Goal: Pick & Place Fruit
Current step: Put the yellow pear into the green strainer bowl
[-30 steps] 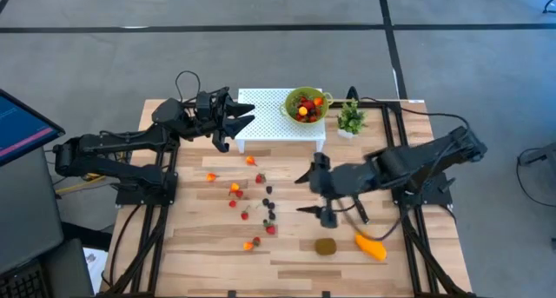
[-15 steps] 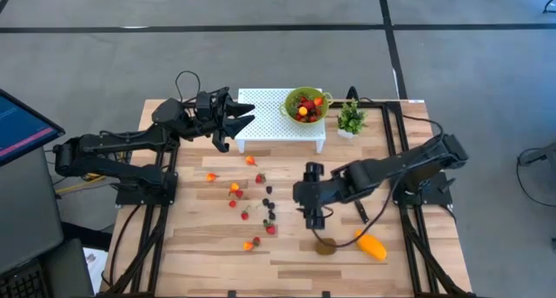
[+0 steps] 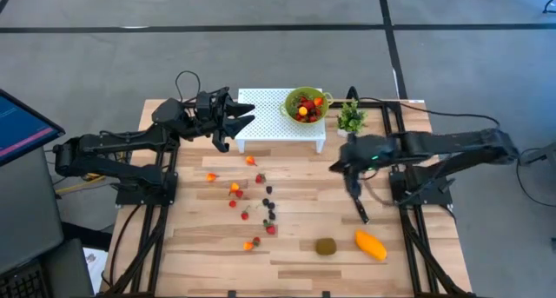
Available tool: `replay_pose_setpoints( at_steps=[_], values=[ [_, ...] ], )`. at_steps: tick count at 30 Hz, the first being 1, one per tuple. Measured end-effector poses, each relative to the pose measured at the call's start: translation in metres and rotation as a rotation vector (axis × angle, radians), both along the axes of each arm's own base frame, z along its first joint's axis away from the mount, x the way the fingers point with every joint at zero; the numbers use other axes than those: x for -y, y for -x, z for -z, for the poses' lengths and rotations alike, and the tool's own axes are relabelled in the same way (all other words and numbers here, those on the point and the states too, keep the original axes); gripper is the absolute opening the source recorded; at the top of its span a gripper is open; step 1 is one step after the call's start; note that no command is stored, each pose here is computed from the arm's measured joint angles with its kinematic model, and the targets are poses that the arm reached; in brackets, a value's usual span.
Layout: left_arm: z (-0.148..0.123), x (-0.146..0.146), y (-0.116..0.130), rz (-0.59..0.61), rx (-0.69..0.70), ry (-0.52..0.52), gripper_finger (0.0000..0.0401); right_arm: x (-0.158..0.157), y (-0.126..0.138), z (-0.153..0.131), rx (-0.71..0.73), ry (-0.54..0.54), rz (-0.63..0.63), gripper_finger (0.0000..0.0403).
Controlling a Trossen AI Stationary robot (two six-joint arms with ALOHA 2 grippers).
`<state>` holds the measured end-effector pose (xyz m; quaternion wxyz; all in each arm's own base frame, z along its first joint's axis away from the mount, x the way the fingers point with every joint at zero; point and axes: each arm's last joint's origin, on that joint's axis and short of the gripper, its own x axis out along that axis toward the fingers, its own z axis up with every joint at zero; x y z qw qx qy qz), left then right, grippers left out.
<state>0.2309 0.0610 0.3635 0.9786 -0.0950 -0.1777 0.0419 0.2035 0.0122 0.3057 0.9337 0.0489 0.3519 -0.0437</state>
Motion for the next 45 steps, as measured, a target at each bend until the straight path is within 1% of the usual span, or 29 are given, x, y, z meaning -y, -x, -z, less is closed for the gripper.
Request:
replay_pose_setpoints(
  at_steps=[4,7,11,15,21,29,36,39,41,43,45],
  values=[
    [0.0,0.0,0.0,0.0,0.0,0.0,0.0159,0.012,0.039,0.002,0.111,0.013,0.039,0.0026],
    [0.0,0.0,0.0,0.0,0.0,0.0,0.0159,0.015,0.063,0.002,0.185,0.027,0.031,0.0034],
    [0.0,0.0,0.0,0.0,0.0,0.0,0.0159,0.016,0.088,0.004,0.257,0.027,0.004,0.0022],
    [0.0,0.0,0.0,0.0,0.0,0.0,0.0159,0.015,0.117,-0.004,0.399,0.023,0.01,0.0003],
    [0.0,0.0,0.0,0.0,0.0,0.0,0.0159,0.015,0.148,-0.009,0.535,0.022,0.01,0.0009],
    [0.0,0.0,0.0,0.002,0.001,0.004,0.0159,0.014,0.177,-0.012,0.67,0.023,0.011,0.002],
    [0.0,0.0,0.0,0.021,-0.001,0.034,0.0159,0.014,0.192,-0.012,0.741,0.024,0.012,0.0018],
    [0.0,0.001,0.0,0.06,-0.004,0.035,0.0159,0.014,0.196,-0.012,0.761,0.024,0.012,0.0016],
    [0.001,0.002,0.0,0.107,-0.007,0.046,0.0159,0.014,0.197,-0.011,0.766,0.024,0.012,0.0015],
    [0.001,0.006,-0.001,0.174,-0.016,0.023,0.0159,0.014,0.198,-0.012,0.77,0.024,0.012,0.0015],
    [0.004,0.011,-0.005,0.241,-0.033,-0.023,0.0159,0.014,0.197,-0.012,0.767,0.024,0.012,0.0016]
  ],
)
